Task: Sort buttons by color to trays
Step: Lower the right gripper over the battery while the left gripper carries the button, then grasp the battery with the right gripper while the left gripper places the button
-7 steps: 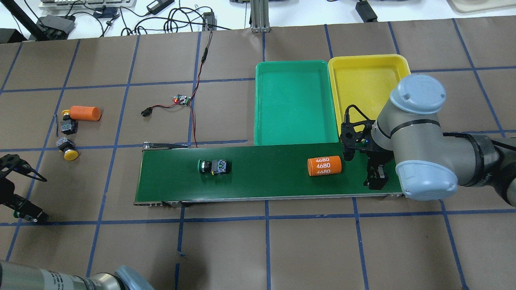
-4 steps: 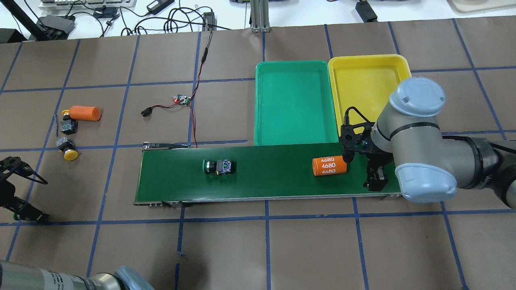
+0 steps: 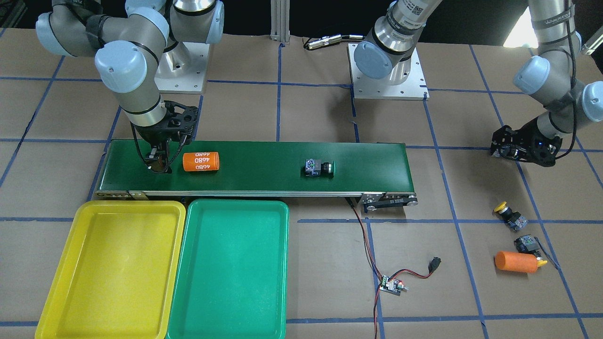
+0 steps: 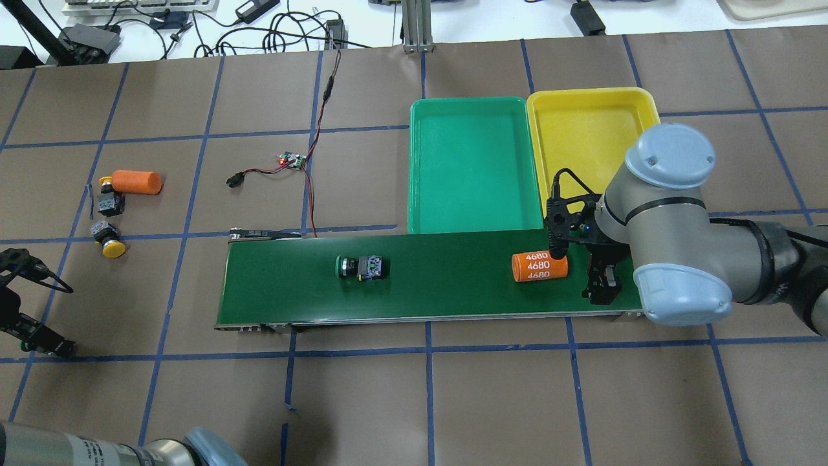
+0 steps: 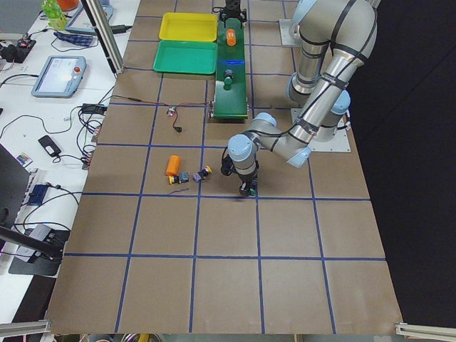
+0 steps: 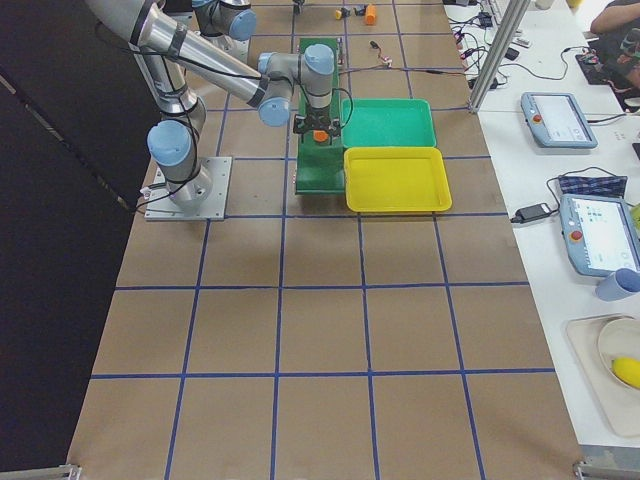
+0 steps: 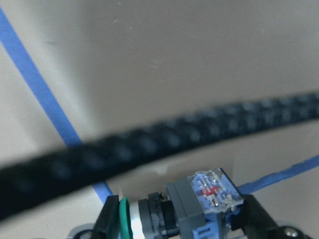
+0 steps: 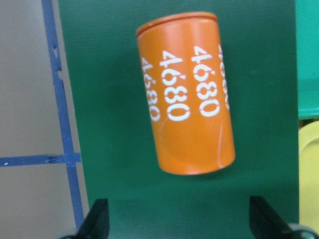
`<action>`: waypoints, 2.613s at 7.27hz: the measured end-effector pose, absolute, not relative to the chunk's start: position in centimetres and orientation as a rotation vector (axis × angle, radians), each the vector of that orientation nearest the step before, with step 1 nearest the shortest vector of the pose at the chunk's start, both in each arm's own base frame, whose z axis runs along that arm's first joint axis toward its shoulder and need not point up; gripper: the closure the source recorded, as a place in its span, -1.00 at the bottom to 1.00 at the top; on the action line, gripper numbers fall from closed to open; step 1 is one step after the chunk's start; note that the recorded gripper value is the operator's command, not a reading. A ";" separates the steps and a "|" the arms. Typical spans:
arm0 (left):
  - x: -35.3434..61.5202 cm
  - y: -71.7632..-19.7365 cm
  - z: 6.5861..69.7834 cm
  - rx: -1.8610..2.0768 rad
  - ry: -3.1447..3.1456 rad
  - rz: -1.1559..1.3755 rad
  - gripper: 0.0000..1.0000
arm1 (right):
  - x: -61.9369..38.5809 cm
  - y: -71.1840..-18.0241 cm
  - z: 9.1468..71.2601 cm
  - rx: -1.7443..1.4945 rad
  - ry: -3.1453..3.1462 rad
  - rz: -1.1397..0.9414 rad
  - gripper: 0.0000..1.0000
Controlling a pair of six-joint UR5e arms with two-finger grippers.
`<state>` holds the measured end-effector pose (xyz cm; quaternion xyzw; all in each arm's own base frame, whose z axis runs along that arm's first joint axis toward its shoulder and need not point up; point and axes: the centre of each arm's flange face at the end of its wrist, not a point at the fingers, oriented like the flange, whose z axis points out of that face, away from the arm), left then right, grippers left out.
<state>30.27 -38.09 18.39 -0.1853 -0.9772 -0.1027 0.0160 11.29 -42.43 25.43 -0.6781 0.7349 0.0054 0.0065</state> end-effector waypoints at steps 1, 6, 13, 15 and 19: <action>29.9 -38.6 19.4 -0.570 -3.056 -0.289 1.00 | 11.3 -42.4 25.4 -2.121 2.300 0.016 -1.00; 18.4 -46.1 27.4 -0.387 -3.051 -0.112 1.00 | 11.3 -42.4 25.4 -2.123 2.299 0.016 -1.00; -5.3 -49.2 27.9 -0.157 -2.968 -0.323 1.00 | 11.7 -42.4 25.5 -2.132 2.291 0.015 -1.00; -6.9 -48.5 26.6 -0.132 -2.968 -0.349 0.73 | 11.7 -42.3 25.5 -2.132 2.291 0.016 -1.00; -8.2 -47.4 24.9 -0.108 -2.985 -0.348 -1.00 | 11.7 -42.3 25.5 -2.132 2.291 0.015 -1.00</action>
